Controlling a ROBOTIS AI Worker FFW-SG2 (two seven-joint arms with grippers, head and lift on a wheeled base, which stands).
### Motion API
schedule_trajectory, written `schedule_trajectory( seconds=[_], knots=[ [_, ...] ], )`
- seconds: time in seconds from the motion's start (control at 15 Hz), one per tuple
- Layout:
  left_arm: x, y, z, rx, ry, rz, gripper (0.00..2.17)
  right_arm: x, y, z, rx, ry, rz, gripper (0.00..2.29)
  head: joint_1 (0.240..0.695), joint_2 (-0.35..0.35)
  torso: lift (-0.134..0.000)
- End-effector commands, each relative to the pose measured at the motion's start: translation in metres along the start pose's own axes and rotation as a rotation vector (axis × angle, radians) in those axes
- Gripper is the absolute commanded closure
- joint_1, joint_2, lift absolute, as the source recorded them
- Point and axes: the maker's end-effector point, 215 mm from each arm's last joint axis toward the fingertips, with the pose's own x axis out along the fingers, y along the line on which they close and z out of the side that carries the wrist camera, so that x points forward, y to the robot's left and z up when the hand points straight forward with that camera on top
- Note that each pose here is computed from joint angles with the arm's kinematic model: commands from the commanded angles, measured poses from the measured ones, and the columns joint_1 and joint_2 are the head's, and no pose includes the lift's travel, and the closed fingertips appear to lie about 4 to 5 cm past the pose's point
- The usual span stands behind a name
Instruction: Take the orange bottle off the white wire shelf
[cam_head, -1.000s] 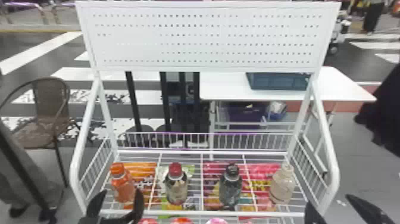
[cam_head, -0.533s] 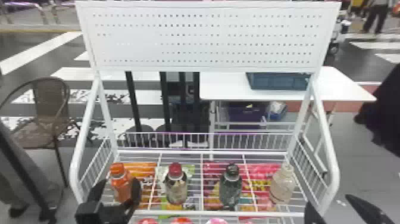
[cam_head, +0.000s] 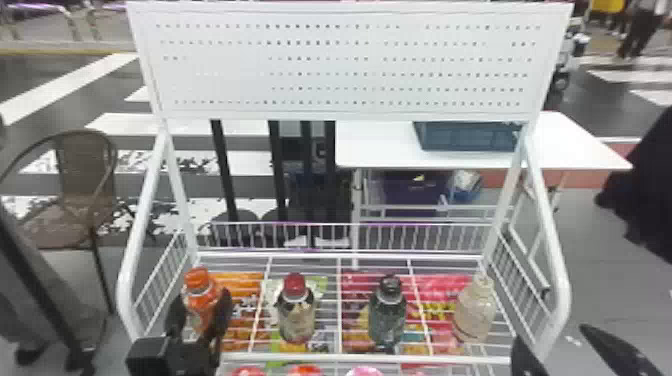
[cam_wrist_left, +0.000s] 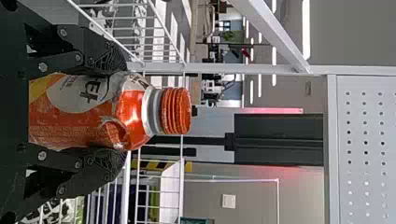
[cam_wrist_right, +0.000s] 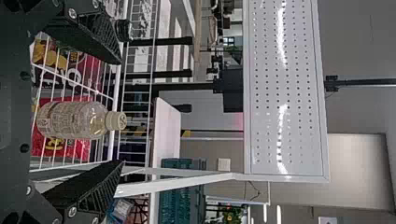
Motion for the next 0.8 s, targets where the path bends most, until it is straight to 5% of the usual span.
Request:
schedule_trajectory(
  seconds=[0.0,0.33,0.53,0.73],
  knots=[
    [-0.006,-0.011,0.021,-0.01,-0.039,-0.021,0.67,0.002,0.0,0.0,0.002,-0.002,0.0,0.14,0.499,0.0,0.0],
    [-0.037,-0.041,0.092,-0.031,-0.118,-0.074,0.67,0.004,0.0,0.0,0.002,-0.004,0.002,0.14,0.499,0.0,0.0],
    [-0.049,-0.036,0.093,0.004,-0.04,-0.061,0.67,0.005,0.0,0.001,0.002,-0.007,0.003,0.14,0.499,0.0,0.0],
    [-0.069,-0.03,0.11,0.035,-0.057,-0.049,0.67,0.007,0.0,0.001,0.0,-0.009,0.005,0.14,0.499,0.0,0.0]
  ],
)
